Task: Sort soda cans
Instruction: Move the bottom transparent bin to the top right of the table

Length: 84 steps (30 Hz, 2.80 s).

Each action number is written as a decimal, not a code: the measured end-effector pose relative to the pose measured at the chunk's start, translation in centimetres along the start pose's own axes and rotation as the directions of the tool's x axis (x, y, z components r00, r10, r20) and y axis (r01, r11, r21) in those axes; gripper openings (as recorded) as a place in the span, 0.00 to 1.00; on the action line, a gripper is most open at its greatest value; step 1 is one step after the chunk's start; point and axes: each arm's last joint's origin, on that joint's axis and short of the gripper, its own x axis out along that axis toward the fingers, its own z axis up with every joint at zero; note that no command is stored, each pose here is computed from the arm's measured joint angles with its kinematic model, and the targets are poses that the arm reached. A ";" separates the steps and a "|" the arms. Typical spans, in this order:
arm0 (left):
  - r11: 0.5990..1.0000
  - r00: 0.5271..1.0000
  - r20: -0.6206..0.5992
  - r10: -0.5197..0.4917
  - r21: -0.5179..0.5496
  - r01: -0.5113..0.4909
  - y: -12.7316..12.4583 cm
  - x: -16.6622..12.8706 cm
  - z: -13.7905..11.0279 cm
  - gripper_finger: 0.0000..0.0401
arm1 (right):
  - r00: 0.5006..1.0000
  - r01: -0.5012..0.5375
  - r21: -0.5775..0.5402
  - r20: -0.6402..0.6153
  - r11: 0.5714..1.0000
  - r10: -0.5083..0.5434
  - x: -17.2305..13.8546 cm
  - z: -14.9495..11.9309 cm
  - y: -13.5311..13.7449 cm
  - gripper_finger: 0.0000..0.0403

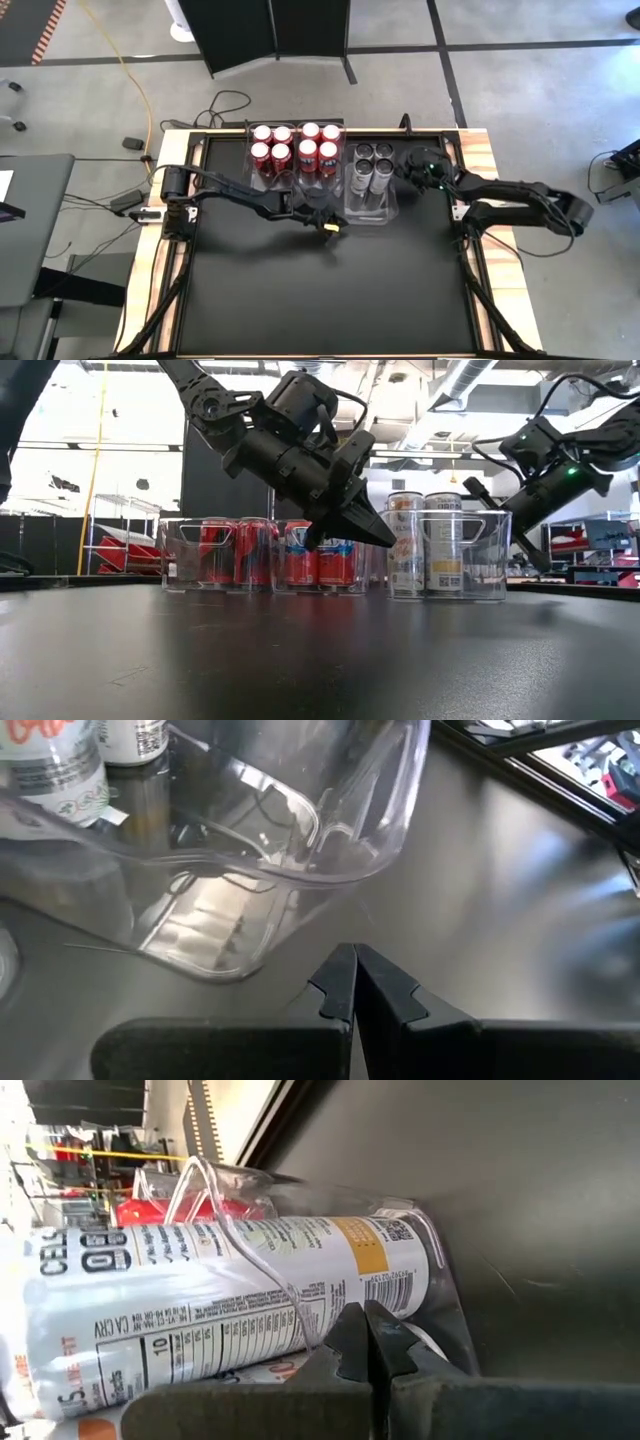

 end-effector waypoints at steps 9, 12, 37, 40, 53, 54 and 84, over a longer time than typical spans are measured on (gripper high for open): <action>0.998 0.999 0.020 0.050 -0.034 -0.050 1.6 -0.1 0.6 0.00 | 0.999 -0.028 0.048 0.023 0.998 0.026 0.7 0.8 0.0 0.00; 0.998 0.998 0.021 0.054 -0.043 -0.053 1.9 -0.1 0.8 0.00 | 0.999 -0.043 0.059 0.028 0.997 0.041 1.0 1.1 0.1 0.00; 0.998 0.999 0.025 0.020 -0.055 -0.019 0.0 -2.4 2.2 0.00 | 0.991 -0.018 -0.097 0.133 0.995 0.030 -3.8 -2.0 1.4 0.00; 0.999 0.999 0.042 0.013 -0.041 -0.011 -0.4 -3.6 3.1 0.00 | 0.993 -0.055 -0.130 0.099 0.990 0.068 -4.9 -3.0 1.6 0.00; 0.988 0.981 -0.120 0.154 0.021 -0.152 -2.3 -11.3 4.2 0.00 | 0.954 -0.297 -0.219 -0.112 0.929 0.279 -9.7 -7.9 1.8 0.00; 0.988 0.980 -0.126 0.153 0.021 -0.151 -2.5 -11.8 4.3 0.00 | 0.945 -0.321 -0.248 -0.151 0.914 0.291 -10.0 -8.4 1.8 0.00; 0.973 0.964 -0.130 0.231 0.010 -0.232 -3.4 -15.1 4.4 0.00 | 0.982 -0.056 -0.612 -0.178 0.789 -0.068 -4.6 -15.0 -2.8 0.00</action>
